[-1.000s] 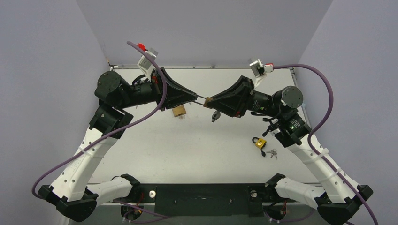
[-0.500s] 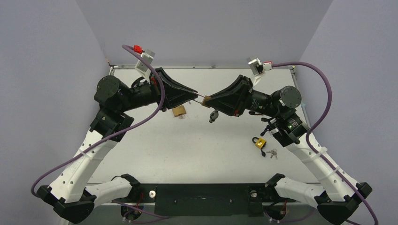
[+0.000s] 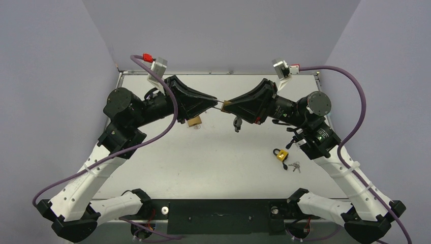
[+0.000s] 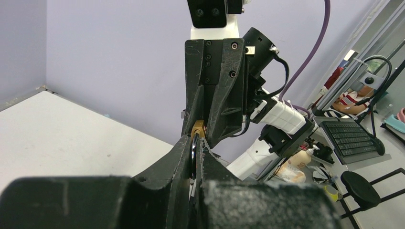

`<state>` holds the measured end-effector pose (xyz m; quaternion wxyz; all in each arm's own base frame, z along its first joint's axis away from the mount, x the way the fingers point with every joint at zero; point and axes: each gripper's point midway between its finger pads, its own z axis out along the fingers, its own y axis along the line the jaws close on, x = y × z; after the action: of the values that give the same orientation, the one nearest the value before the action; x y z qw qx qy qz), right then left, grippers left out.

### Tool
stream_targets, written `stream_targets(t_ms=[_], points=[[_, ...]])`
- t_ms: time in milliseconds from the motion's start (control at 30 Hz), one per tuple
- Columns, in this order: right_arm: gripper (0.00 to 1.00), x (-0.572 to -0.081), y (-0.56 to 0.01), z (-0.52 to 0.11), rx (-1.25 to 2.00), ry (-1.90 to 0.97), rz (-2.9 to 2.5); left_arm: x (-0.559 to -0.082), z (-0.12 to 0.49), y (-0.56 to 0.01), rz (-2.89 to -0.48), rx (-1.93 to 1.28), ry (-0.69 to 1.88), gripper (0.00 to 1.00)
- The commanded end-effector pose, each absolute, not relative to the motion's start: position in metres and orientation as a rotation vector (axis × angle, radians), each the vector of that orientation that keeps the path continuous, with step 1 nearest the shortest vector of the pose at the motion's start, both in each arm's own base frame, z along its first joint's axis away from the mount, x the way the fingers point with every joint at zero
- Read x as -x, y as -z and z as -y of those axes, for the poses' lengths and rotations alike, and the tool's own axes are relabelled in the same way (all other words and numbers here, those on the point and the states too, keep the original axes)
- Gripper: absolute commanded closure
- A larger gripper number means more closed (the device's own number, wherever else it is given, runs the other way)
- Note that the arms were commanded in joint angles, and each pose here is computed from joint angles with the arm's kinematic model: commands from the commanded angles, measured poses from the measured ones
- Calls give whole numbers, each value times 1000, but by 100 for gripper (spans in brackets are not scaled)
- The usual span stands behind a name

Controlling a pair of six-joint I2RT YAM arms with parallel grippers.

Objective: Lock with the key
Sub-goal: Lock the lock.

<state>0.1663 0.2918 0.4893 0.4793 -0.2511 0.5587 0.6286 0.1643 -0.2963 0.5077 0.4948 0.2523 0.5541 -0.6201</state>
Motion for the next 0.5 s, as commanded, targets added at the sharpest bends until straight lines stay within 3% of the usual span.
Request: stream_targets(t_ms=[0,300,333,367,400,433,467], points=[[100,-198,-522,-298,489,-1450,-1261,-128,333,-438,-1594,-820,1631,100],[97,-205,-509,-299,502,-1390,-1309,-144,331,-436,-1629,-718,1560,100],[91,-207,-503,-298,501,-1376,-1323,-150,326,-439,-1629,-683,1545,100],[75,-207,-503,-296,500,-1371,-1323,-158,324,-438,-1636,-649,1525,100],[67,-210,-496,-294,494,-1359,-1336,-166,316,-442,-1630,-605,1510,100],[54,-210,-491,-291,495,-1350,-1342,-171,311,-440,-1635,-584,1502,100],[48,-212,-488,-288,492,-1339,-1347,-182,302,-444,-1623,-534,1490,100]])
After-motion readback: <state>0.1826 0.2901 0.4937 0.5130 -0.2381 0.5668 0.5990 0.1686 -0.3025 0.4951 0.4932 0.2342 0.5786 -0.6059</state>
